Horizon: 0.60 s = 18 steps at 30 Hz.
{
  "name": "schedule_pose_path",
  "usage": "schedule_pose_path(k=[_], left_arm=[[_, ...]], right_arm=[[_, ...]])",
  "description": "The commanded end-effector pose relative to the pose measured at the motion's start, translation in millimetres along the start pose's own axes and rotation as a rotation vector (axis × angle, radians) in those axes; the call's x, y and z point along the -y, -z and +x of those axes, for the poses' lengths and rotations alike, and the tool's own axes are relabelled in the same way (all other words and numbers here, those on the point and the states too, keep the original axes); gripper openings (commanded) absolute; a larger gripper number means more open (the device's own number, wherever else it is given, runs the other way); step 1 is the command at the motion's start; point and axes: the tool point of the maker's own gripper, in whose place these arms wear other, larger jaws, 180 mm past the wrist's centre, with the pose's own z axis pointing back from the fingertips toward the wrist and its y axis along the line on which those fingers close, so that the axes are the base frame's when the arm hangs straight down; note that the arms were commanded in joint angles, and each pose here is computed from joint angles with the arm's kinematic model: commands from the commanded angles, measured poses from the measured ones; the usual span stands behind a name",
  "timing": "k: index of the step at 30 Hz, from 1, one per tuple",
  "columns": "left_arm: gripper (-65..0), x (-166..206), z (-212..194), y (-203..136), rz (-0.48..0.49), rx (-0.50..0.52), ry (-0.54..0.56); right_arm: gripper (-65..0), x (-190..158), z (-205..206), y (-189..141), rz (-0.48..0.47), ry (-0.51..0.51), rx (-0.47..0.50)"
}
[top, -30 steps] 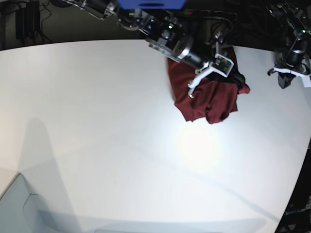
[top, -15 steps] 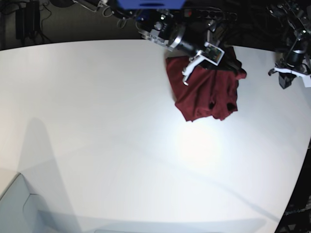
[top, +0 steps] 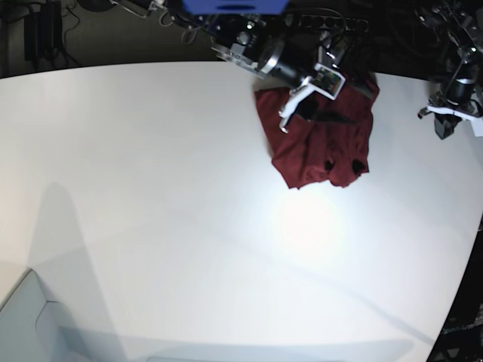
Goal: Layout the t-shirt on the table in an organized manner, then fold the t-shirt properly
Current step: 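Lay the folded edge down and release it with the right gripper, then grasp the shirt's side with both grippers and fold it inward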
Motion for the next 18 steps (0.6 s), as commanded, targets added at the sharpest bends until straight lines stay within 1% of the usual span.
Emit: schedule_pose_path(k=[1,2,4,9,10,11,14,16,17,18], left_arm=[[-64.9,2,19,-2,-0.013,0.057,0.019],[-64.9,3,21,-2,-0.015,0.062,0.022],[-64.9,6,25,-3,-0.03,0.078,0.005],[-64.9,27,50,-8,-0.143,0.18,-0.117],[-64.6,35,53,-9,-0.171,0.198,-0.141],[-64.5,48,54,-6,-0.213,0.195,-0.149],[-64.3,92,55,1,-0.341,0.157,-0.13],[-61.2,114,54,5,-0.394,0.127,-0.098],[-58.2,121,52,6,-0.406,0.114,-0.099],[-53.6,127,48,9,-0.421,0.095,-0.1]], right_arm=[[-28.7,-15,23,-3,0.03,0.019,0.076],[-28.1,-12,26,-3,0.023,0.015,0.083],[-28.1,7,23,-6,-0.024,0.009,0.076],[-28.1,53,14,-12,-0.145,0.008,0.049],[-28.1,61,13,-14,-0.164,0.006,0.045],[-28.1,69,10,-17,-0.183,0.004,0.039],[-28.1,88,4,-24,-0.237,0.006,0.023],[-28.1,94,-3,-30,-0.253,0.002,0.003],[-28.1,95,-5,-32,-0.255,0.001,-0.004],[-28.1,97,-8,-35,-0.261,0.0,-0.011]])
